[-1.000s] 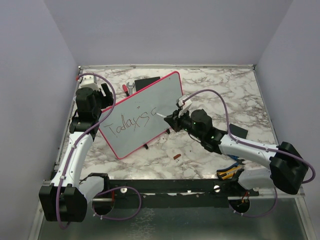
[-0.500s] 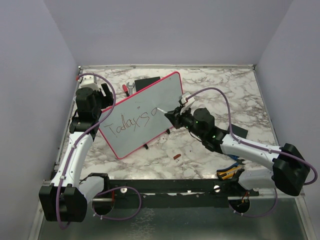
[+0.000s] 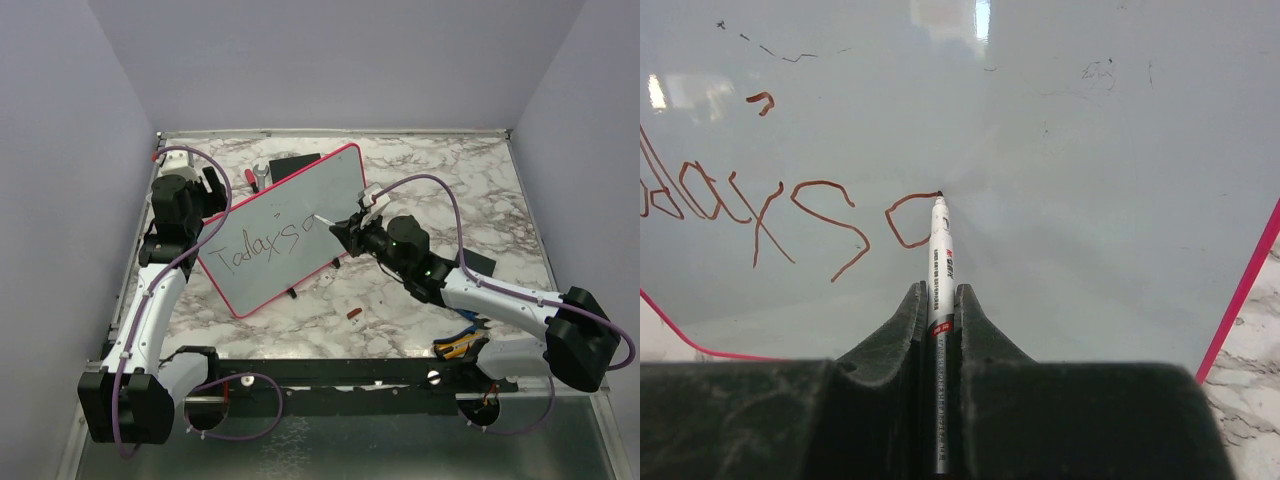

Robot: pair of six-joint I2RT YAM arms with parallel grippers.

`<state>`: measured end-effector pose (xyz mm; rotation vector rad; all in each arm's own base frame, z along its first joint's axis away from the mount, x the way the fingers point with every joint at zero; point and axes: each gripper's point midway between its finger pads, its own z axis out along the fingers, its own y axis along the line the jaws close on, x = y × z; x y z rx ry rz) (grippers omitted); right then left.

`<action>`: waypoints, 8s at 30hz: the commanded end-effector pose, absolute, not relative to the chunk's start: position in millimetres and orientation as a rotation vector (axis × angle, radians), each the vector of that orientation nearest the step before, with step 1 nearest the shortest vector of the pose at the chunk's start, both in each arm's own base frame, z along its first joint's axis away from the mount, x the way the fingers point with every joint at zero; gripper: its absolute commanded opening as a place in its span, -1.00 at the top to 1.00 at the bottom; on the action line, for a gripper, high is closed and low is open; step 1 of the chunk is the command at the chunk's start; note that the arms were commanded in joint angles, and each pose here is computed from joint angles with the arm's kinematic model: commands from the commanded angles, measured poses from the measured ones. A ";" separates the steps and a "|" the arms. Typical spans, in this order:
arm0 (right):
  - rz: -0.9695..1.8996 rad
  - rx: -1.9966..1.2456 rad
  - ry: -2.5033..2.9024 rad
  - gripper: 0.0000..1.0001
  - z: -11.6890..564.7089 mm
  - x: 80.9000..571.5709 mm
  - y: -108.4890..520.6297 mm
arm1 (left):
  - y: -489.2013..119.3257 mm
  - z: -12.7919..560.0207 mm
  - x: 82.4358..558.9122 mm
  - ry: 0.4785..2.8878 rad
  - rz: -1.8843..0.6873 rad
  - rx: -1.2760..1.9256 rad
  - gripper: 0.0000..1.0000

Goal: Write a sentence on the whiteboard

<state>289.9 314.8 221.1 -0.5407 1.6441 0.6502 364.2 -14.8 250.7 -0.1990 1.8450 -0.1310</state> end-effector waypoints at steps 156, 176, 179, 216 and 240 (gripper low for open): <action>0.370 -0.446 1.625 0.99 238.6 330.6 277.3 | -23.4 236.9 357.0 1.887 -0.161 -0.170 -0.48; 0.358 -0.473 1.803 0.99 167.6 314.2 267.5 | -24.5 237.5 357.2 1.885 -0.166 -0.169 -0.48; 0.371 -0.480 1.816 0.99 162.0 311.7 268.4 | -24.5 237.3 357.1 1.886 -0.167 -0.170 -0.48; 0.402 -0.400 1.703 0.99 224.5 309.5 257.4 | -24.6 239.0 356.1 1.880 -0.166 -0.168 -0.48; 0.405 -0.389 1.636 0.99 243.5 345.1 265.6 | -24.2 239.9 356.0 1.877 -0.162 -0.166 -0.48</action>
